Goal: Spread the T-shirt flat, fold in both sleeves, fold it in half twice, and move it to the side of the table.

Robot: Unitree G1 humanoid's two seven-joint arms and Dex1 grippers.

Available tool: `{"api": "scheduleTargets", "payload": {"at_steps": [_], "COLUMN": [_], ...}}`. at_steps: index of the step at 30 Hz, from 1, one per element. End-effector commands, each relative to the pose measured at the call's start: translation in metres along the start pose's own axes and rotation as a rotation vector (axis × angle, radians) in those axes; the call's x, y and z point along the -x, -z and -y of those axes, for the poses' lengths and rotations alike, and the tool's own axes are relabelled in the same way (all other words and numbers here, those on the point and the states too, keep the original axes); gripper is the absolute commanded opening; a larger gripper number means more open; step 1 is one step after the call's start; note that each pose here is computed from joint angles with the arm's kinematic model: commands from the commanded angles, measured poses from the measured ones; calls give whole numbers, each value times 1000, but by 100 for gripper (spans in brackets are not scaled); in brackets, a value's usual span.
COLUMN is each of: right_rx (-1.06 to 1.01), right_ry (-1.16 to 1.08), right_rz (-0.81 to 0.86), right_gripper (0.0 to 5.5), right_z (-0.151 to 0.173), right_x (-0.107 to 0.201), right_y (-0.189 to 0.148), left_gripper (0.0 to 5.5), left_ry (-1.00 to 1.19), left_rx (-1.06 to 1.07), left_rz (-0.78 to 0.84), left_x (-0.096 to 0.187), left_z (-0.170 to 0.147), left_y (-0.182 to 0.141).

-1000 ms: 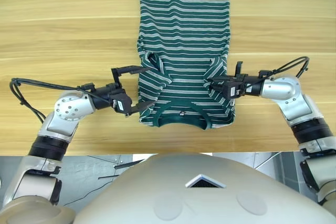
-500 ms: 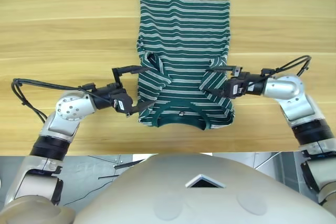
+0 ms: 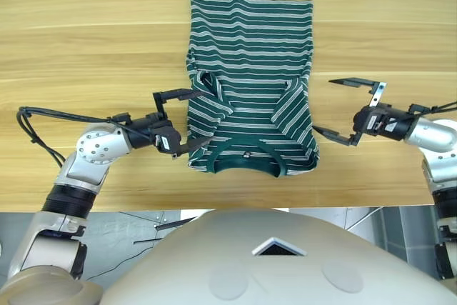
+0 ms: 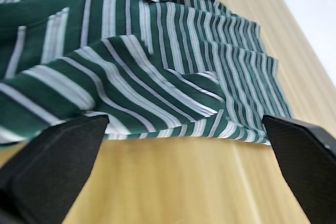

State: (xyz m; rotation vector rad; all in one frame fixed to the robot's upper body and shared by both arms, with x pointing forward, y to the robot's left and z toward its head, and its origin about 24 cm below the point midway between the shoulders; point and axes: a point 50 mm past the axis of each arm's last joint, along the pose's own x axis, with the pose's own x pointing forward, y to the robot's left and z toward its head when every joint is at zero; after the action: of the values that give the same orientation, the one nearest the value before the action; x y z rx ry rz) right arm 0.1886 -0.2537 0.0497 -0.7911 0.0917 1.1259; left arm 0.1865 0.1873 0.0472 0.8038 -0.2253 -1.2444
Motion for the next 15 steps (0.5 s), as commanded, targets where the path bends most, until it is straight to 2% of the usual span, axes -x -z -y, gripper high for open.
{"api": "scheduleTargets", "payload": {"at_steps": [1, 4, 10, 15], "right_rx": [30, 44, 38, 10], "right_ry": [29, 81, 88, 12], "right_rz": [-82, -113, -149, -169], "right_gripper": [538, 538, 538, 538], "right_z": [6, 14, 12, -1], "right_x": [28, 44, 54, 53], "right_y": [4, 4, 7, 12], "left_gripper": [540, 540, 540, 540], "left_ry": [-35, -150, -324, -160], "left_rx": [-5, -28, -86, -30], "left_rz": [25, 69, 101, -33], "left_x": [5, 15, 37, 60], "left_z": [-10, -33, -66, -46], "left_y": [-4, -11, -18, -5]}}
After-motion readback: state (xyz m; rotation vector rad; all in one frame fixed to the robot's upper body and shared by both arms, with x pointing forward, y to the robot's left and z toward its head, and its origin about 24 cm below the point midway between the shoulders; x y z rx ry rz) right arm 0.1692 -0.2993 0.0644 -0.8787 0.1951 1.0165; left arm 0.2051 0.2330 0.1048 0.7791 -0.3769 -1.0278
